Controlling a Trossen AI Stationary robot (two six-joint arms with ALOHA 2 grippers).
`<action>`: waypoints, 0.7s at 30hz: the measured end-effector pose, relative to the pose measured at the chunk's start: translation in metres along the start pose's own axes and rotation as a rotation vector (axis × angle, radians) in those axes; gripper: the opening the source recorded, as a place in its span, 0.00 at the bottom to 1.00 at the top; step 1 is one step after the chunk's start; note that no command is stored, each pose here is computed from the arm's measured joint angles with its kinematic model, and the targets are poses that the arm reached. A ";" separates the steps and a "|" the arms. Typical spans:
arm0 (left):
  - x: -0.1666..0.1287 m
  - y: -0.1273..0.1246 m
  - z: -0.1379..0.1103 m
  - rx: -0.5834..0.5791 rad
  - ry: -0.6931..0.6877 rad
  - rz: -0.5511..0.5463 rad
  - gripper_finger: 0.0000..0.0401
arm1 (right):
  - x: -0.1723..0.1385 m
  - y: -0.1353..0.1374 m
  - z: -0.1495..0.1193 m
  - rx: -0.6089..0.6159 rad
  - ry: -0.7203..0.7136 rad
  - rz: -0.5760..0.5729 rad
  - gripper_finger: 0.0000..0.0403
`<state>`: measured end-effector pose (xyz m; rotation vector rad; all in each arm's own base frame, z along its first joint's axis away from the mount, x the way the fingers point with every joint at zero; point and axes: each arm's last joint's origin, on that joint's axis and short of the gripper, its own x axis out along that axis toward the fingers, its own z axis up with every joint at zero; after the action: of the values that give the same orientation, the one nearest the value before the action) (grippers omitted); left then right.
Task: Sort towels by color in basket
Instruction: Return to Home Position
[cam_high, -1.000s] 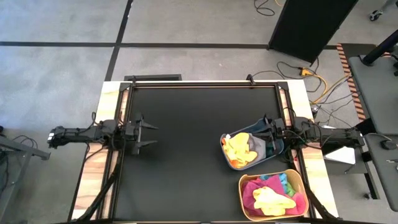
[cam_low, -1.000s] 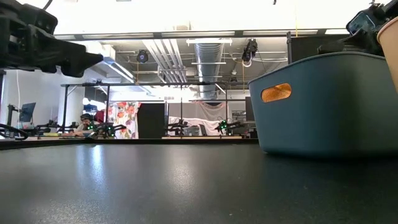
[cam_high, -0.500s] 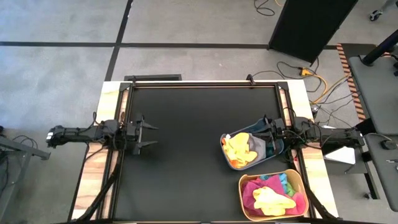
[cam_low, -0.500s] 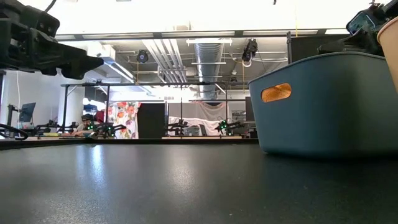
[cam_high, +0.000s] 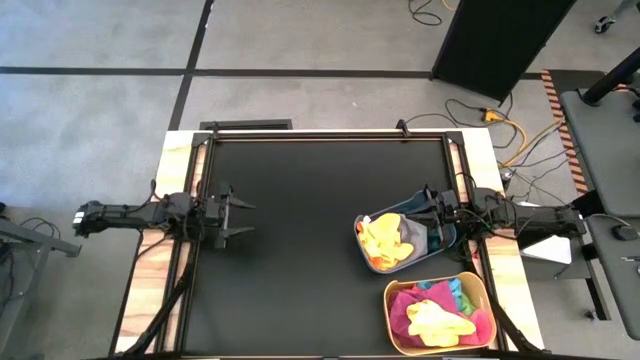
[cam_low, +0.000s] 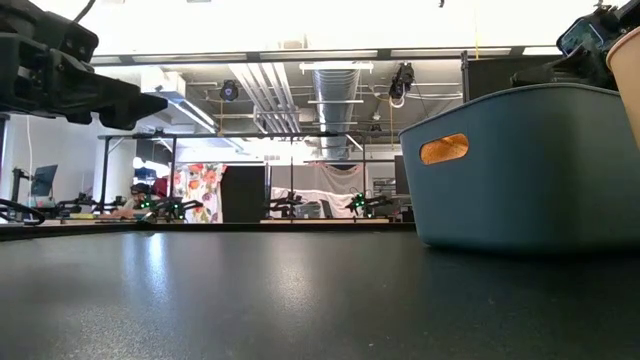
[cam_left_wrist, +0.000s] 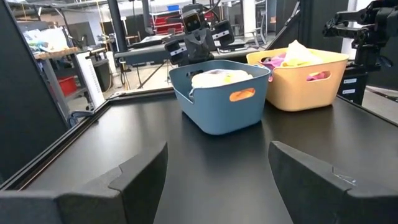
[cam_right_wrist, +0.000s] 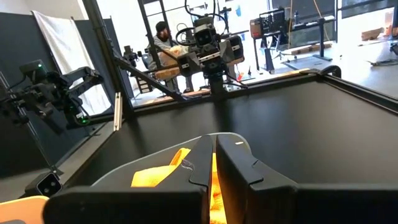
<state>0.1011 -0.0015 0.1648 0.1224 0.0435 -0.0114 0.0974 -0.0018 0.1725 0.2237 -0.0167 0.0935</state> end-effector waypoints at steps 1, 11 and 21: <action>0.000 0.000 0.000 0.000 0.000 0.000 0.66 | 0.000 0.000 0.000 0.001 0.000 0.000 0.03; 0.000 0.000 0.000 0.000 0.001 0.000 0.66 | 0.000 0.002 -0.001 -0.013 0.030 0.081 0.03; 0.000 0.000 0.001 0.000 -0.001 0.000 0.66 | 0.000 0.002 -0.001 -0.014 0.035 0.080 0.03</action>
<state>0.1015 -0.0016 0.1656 0.1228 0.0420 -0.0117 0.0973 0.0007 0.1715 0.2071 0.0081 0.1767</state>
